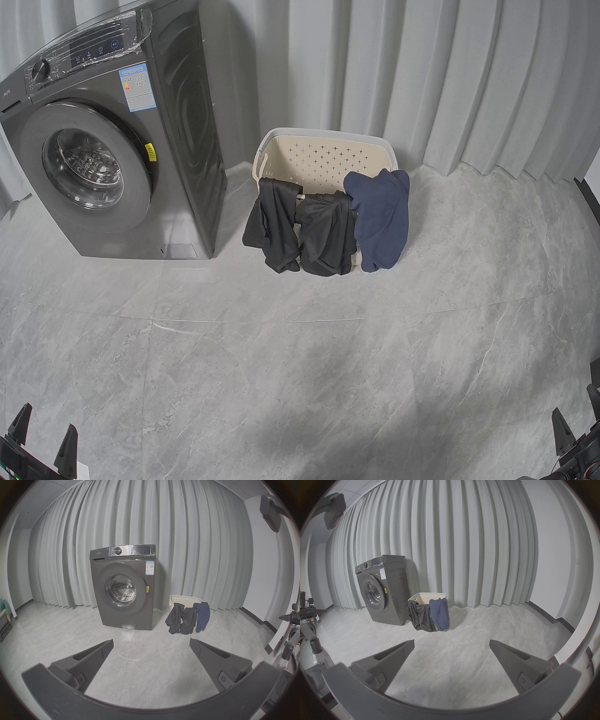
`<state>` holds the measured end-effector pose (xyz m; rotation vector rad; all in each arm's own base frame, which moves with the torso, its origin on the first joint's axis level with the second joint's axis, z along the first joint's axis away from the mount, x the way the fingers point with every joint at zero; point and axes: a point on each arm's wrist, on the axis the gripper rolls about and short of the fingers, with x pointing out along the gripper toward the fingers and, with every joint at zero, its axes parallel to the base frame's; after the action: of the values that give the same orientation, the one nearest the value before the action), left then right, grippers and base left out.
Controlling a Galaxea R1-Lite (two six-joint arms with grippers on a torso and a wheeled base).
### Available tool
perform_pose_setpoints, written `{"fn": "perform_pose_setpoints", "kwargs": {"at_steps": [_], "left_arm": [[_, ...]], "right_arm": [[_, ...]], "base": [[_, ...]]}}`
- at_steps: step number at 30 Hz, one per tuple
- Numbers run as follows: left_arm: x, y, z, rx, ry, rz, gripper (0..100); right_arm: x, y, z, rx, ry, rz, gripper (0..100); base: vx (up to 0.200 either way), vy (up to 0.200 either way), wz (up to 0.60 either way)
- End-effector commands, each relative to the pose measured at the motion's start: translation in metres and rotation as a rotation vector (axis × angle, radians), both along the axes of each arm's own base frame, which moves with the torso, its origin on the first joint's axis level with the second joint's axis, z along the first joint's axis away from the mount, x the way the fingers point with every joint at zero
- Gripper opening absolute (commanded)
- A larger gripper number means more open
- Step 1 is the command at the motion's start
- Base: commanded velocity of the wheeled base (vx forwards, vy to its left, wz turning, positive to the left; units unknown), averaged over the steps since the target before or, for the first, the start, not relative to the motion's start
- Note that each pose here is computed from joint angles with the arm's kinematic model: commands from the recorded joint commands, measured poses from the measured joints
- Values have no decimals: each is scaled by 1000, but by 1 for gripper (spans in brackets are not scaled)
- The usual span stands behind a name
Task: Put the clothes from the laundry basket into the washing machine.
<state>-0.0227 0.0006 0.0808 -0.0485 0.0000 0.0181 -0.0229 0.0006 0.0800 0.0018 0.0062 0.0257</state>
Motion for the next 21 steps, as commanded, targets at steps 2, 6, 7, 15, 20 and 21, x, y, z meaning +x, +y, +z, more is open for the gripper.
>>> {"fn": "perform_pose_setpoints", "kwargs": {"at_steps": [2, 6, 7, 15, 20, 21], "left_arm": [[0, 0, -5, -1, 1, 0, 100], [0, 0, -5, -1, 1, 0, 100], [0, 0, -5, -1, 1, 0, 100], [0, 0, -5, -1, 1, 0, 100], [0, 0, -5, -1, 1, 0, 100], [0, 0, -5, -1, 1, 0, 100]], "right_arm": [[0, 0, -5, 0, 5, 0, 100], [0, 0, -5, 0, 5, 0, 100], [0, 0, -5, 0, 5, 2, 100], [0, 0, -5, 0, 5, 0, 100], [0, 0, -5, 0, 5, 0, 100], [0, 0, -5, 0, 5, 2, 100]], "base": [[0, 0, 0], [0, 0, 0], [0, 0, 0], [200, 0, 0], [200, 0, 0], [200, 0, 0]]}}
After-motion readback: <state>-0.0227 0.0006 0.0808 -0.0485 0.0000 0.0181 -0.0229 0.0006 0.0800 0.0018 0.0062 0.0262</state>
